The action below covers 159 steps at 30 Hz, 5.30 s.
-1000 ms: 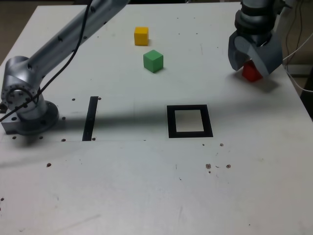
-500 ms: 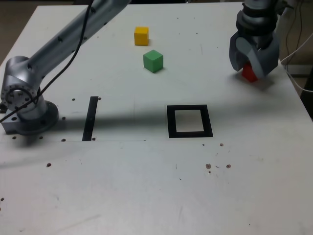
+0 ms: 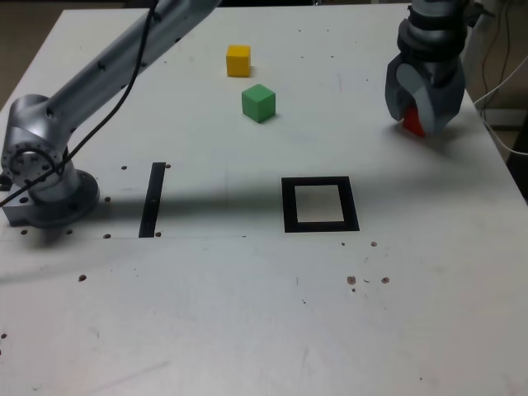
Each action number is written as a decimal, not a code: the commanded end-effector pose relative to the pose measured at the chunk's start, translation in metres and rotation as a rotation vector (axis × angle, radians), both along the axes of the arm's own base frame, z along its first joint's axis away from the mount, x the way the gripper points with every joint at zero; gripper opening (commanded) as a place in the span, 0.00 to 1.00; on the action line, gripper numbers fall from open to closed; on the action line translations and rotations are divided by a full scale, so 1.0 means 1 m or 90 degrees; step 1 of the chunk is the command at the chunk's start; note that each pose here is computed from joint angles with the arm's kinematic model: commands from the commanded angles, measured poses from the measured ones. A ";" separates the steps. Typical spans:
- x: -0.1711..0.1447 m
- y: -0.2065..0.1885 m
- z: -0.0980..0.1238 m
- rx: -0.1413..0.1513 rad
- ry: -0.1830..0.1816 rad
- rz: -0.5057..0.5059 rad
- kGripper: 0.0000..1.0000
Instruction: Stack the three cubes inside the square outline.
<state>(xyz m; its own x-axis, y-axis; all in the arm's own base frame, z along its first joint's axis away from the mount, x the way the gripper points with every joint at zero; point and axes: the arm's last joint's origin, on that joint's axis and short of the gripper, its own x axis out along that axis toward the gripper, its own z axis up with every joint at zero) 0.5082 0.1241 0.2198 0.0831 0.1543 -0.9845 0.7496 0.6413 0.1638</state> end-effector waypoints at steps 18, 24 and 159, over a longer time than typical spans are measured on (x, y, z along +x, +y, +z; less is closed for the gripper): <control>-0.057 -0.052 0.040 -0.011 0.010 0.094 0.42; -0.084 -0.070 0.058 -0.035 -0.003 0.198 0.41; -0.232 0.109 0.057 -0.017 0.023 0.721 1.00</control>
